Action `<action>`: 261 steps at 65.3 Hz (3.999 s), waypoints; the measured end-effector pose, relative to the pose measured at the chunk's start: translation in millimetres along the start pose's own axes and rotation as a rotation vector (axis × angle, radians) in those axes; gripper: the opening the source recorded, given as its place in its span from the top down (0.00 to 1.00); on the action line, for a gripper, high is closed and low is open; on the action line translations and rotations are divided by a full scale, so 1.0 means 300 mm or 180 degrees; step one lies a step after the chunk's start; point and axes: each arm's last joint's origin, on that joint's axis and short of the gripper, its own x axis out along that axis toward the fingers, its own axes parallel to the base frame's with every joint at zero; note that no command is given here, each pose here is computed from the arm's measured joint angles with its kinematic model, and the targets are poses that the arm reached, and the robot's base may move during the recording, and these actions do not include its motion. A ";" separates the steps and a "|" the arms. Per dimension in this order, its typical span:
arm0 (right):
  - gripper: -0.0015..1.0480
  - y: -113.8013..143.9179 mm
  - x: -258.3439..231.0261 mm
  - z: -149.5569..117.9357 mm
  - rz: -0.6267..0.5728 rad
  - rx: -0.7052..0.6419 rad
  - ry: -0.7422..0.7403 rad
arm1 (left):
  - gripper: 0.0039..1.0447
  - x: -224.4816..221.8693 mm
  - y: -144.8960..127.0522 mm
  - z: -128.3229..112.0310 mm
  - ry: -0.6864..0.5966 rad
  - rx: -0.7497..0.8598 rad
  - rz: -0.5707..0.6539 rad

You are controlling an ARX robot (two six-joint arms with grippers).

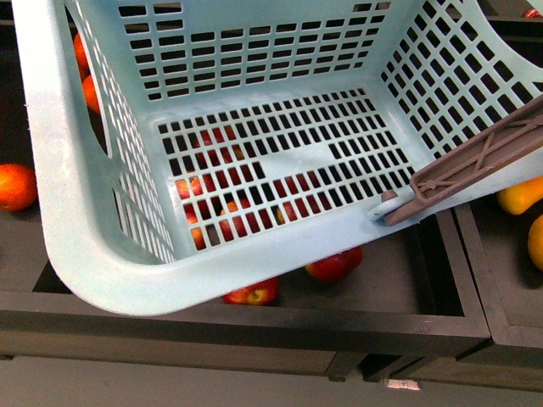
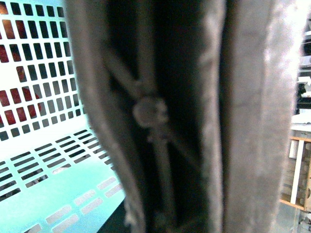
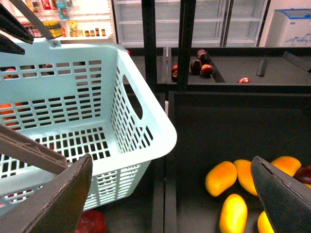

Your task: Pick mango and avocado into basket

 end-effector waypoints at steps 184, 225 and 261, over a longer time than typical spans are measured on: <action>0.52 -0.469 0.962 -0.771 -0.1285 0.0821 0.3100 | 0.87 0.000 0.001 0.002 -0.0013 0.0018 0.0009; 0.52 -0.471 0.843 -0.472 -0.0964 0.0912 0.2405 | 0.87 0.000 0.001 0.002 -0.0013 0.0018 0.0009; 0.52 -0.292 0.669 0.159 -0.0427 0.0790 0.1251 | 0.87 0.000 0.001 0.002 -0.0013 0.0018 0.0009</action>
